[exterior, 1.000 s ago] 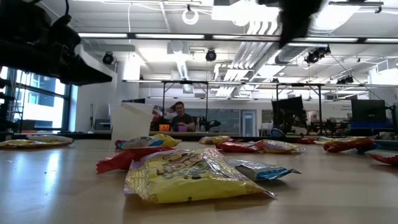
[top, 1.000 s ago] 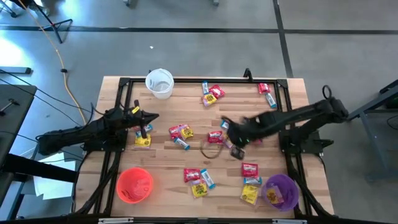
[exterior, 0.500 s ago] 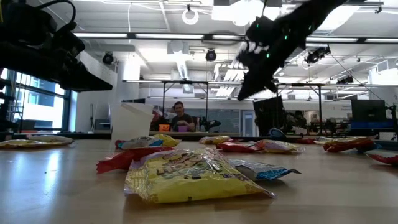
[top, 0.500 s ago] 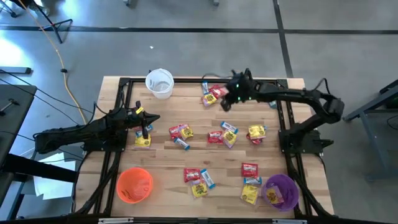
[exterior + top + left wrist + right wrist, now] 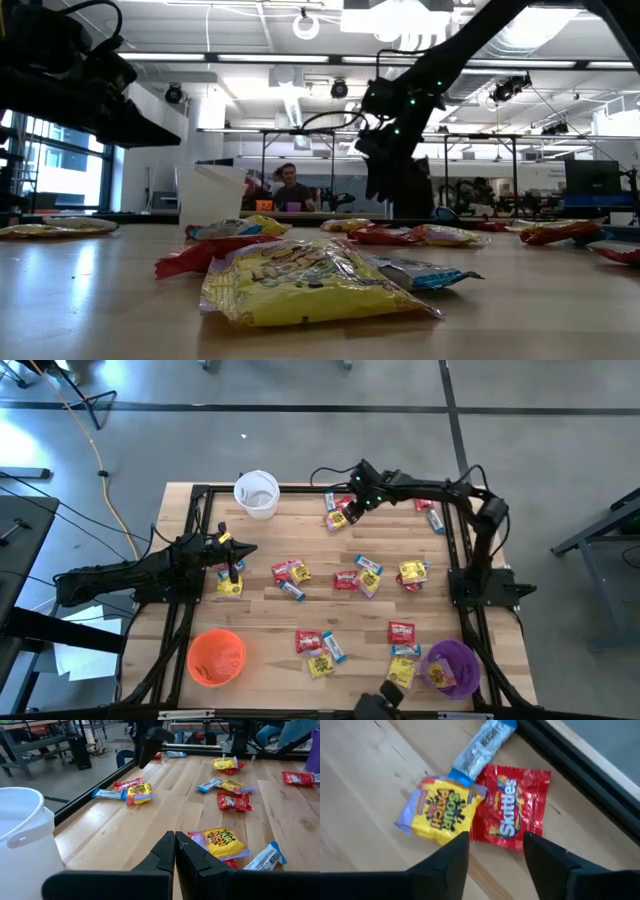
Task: Sort candy
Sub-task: Put the red candy into the white bucket
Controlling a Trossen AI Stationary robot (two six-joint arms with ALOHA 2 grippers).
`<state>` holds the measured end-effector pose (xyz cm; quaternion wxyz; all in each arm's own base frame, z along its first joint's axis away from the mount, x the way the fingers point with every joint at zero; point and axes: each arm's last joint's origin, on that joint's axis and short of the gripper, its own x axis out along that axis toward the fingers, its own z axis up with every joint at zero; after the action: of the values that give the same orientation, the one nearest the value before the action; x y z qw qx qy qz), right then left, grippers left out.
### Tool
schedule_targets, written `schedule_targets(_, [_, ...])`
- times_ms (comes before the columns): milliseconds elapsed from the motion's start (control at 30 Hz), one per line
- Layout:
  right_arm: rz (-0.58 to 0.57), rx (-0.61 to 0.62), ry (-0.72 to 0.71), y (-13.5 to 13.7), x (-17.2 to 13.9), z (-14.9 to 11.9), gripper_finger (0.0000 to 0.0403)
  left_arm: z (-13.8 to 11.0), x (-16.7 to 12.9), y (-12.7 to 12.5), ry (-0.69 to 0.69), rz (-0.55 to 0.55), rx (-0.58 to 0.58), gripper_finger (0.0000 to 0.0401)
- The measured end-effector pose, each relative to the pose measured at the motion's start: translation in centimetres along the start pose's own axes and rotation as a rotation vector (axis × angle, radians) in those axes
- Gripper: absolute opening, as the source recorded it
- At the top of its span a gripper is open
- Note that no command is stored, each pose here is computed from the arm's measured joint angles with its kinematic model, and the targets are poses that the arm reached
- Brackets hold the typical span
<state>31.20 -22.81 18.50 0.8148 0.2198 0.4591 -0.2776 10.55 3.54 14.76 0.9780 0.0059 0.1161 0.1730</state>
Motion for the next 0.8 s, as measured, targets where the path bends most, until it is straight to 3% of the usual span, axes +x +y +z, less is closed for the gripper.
schedule_targets(167, [-0.023,-0.026,0.031,-0.4,0.7,0.1,0.0201,0.0,0.0,0.0,0.0,0.0,-0.031,0.0])
schedule_targets(600, [-0.065,-0.054,0.122,-1.3,4.0,-1.0,0.017,0.1,0.0,0.1,-0.006,0.021,-0.041,0.0])
schedule_targets(800, [-0.062,-0.061,0.144,-0.5,5.0,-1.4,0.0114,0.1,0.0,0.1,-0.006,0.021,-0.041,0.0])
